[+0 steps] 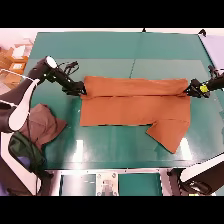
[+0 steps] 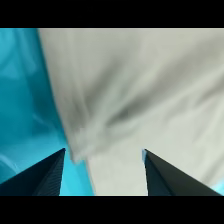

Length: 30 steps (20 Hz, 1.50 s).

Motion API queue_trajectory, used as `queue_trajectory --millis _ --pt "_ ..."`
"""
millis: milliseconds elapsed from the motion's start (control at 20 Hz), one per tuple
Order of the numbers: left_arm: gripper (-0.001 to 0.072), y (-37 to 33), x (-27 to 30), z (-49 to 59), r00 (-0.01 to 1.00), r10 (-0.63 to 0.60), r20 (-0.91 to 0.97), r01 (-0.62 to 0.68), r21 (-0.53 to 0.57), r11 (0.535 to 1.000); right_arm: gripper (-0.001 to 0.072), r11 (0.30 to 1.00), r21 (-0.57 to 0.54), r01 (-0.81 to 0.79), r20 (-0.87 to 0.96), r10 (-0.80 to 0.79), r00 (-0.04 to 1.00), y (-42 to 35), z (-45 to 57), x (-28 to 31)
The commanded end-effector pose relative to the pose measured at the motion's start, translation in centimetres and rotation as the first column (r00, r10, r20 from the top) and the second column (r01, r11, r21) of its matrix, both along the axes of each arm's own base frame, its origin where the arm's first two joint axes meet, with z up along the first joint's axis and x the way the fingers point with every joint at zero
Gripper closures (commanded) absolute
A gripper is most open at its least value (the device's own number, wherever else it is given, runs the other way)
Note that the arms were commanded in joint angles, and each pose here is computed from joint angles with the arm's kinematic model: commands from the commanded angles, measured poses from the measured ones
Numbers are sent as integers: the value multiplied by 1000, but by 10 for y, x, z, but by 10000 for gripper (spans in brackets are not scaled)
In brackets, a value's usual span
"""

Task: Fold the shirts.

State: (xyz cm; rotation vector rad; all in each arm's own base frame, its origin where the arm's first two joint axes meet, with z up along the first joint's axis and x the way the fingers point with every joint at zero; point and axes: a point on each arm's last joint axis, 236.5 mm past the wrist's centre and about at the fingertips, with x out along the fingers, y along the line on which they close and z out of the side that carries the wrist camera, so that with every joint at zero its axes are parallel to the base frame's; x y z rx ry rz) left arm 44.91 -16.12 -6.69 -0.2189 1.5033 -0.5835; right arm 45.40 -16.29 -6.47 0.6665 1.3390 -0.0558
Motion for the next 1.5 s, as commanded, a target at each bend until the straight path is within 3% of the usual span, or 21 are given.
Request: queue_trajectory --millis 0,250,450,550,650,750,900,1100,1150,1200,1300,1350,1400,1450 --pt "154 1 -31 15 990 -37 -134 37 -4 999 400 999 38 14 -49 -13 999 2 29 -20" --pt "154 5 -86 13 954 -30 -299 32 2 999 406 996 -44 74 -38 -75 996 -16 82 -77" --pt "155 20 -153 5 964 20 -265 -6 52 999 420 973 -84 213 -47 -217 975 -26 83 -160" --pt "153 28 -177 -5 976 121 -183 -107 84 991 419 943 -70 326 -1 -327 945 -25 79 -187" --pt "152 22 -184 -10 959 268 -98 -266 30 963 418 907 -52 418 55 -416 908 -19 70 -204" --pt "152 8 -185 -17 916 393 -79 -397 -57 916 351 890 -54 454 53 -451 891 -12 54 -217" --pt "153 -6 -179 -31 871 487 -66 -492 -116 863 346 886 -15 464 -6 -464 886 7 28 -229" --pt "156 -21 -133 -20 789 609 83 -583 -211 785 337 879 7 477 -48 -476 878 21 6 -238" --pt "195 -26 -125 -17 758 647 87 -615 -236 752 285 877 14 480 -61 -479 876 24 3 -241" --pt "234 -30 -121 -17 735 672 85 -637 -251 729 189 874 21 486 -75 -483 872 27 -1 -243" --pt "263 -44 -125 -25 757 650 71 -620 -237 748 173 873 19 487 -82 -484 871 28 -3 -246" --pt "598 -50 -128 -28 775 629 68 -601 -230 765 173 870 22 492 -85 -489 868 27 -2 -247" --pt "680 -53 -131 -28 795 602 76 -573 -228 787 173 865 21 501 -93 -497 863 25 -3 -251" --pt "680 -54 -133 -27 805 589 78 -560 -230 796 173 858 19 513 -106 -509 854 23 -4 -257"
